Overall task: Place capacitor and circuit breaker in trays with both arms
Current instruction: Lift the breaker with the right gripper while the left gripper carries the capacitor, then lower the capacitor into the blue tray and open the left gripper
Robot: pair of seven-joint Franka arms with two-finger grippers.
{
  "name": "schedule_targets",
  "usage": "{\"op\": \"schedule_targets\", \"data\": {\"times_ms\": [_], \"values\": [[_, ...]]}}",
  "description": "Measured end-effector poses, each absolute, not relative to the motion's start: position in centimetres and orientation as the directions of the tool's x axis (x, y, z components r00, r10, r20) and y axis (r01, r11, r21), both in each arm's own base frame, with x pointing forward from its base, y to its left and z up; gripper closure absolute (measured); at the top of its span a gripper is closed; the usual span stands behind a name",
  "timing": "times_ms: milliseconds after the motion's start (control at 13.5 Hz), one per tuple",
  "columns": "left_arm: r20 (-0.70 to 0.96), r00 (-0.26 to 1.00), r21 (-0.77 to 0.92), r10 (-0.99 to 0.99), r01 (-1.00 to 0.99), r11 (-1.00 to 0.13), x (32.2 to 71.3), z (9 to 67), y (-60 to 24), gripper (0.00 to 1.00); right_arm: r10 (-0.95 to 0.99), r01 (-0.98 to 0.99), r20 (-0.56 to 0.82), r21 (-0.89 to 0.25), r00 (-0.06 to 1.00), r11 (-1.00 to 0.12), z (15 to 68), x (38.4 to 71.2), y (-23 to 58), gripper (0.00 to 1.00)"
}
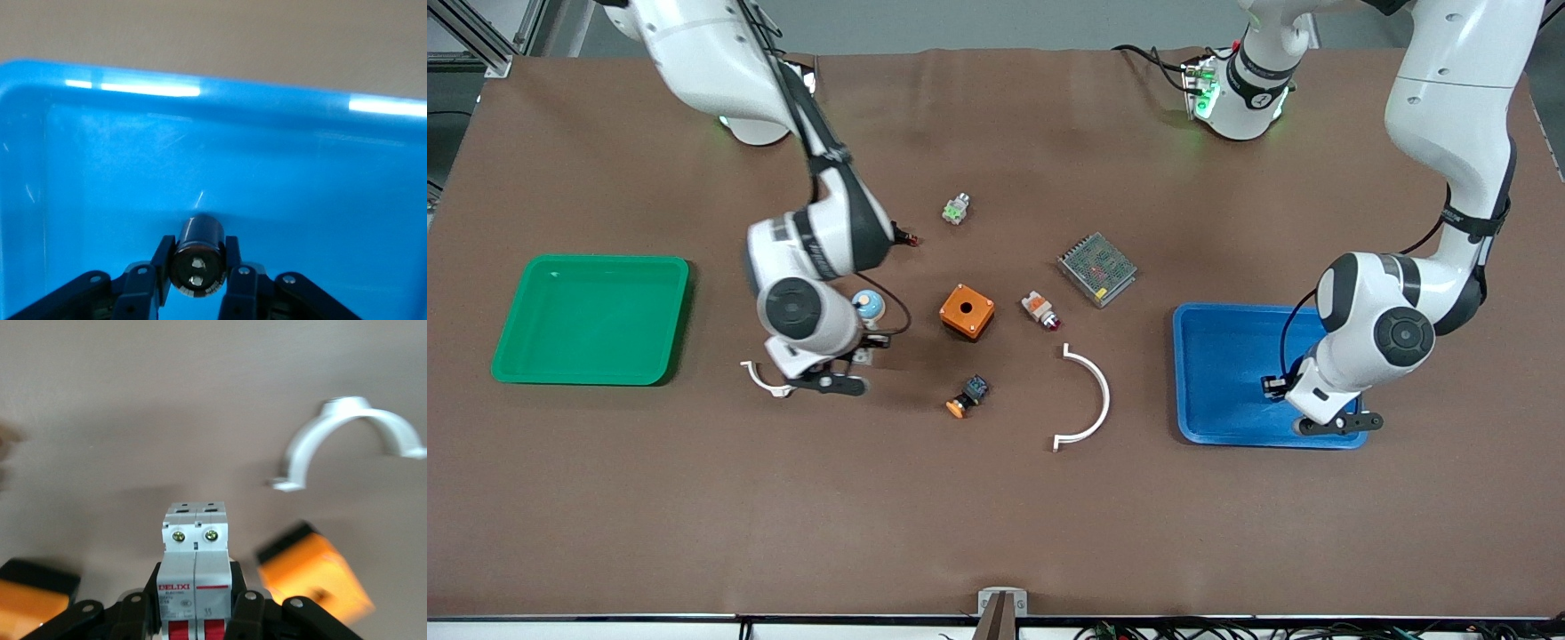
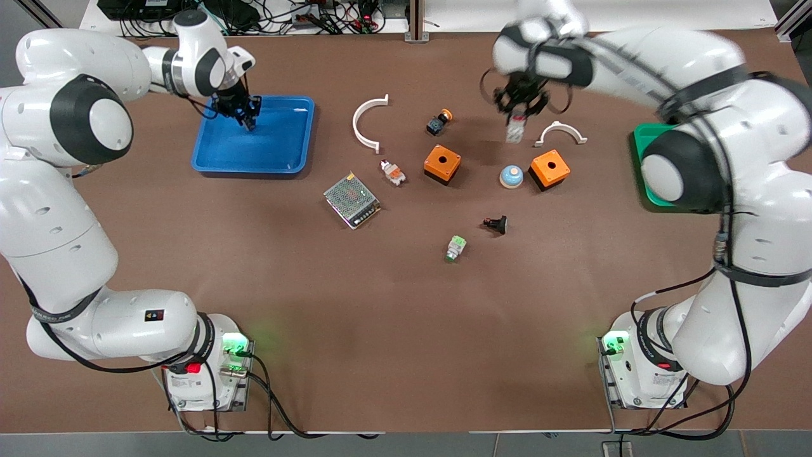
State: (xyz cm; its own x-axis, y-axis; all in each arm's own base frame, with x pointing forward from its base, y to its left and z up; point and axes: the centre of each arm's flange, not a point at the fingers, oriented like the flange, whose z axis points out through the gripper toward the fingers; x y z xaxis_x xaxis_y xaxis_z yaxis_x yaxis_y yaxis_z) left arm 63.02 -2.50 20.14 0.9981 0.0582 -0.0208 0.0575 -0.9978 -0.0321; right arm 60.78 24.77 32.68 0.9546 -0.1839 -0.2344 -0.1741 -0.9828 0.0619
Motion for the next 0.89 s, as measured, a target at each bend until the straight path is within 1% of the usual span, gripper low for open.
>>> {"op": "schedule_targets", "data": {"times_ms": [74,148,296,444,519,593,741,889], "values": [[-0.016,0.998,-0.029,0.055,0.054,-0.998,62.8,20.0,-2.4,0.65,-0.184,-0.178,-0.255,0.048,0.949,-0.983,36.1,61.6,21.3,0.60],[-0.013,0.999,-0.028,0.051,0.051,-0.998,62.7,20.3,-2.6,0.60,-0.178,-0.177,-0.268,0.029,0.947,-0.984,39.3,62.3,16.9,0.60],[0.001,0.999,-0.026,0.045,0.045,-0.999,62.8,21.2,-3.2,0.41,-0.165,-0.167,-0.279,0.018,0.946,-0.986,43.2,62.7,7.0,0.60],[0.054,0.997,-0.025,0.046,0.047,-0.999,63.4,24.2,-3.2,0.21,-0.161,-0.164,-0.303,0.015,0.939,-0.986,43.4,62.3,-1.8,0.60],[0.096,0.994,-0.025,0.047,0.050,-0.998,63.9,26.7,-3.1,0.10,-0.152,-0.159,-0.319,0.005,0.935,-0.987,42.5,61.8,-5.7,0.60],[0.140,0.989,-0.028,0.048,0.053,-0.998,64.3,29.9,-3.0,0.01,-0.138,-0.147,-0.330,-0.001,0.934,-0.989,41.6,61.2,-9.2,0.60],[0.196,0.979,-0.043,0.051,0.061,-0.997,64.2,37.3,-2.7,0.00,-0.118,-0.128,-0.328,-0.006,0.937,-0.992,40.1,60.1,-14.9,0.60],[0.201,0.978,-0.068,0.057,0.072,-0.995,62.8,44.8,-2.7,0.00,-0.102,-0.104,-0.309,0.010,0.945,-0.994,39.1,59.4,-18.4,0.60]]}}
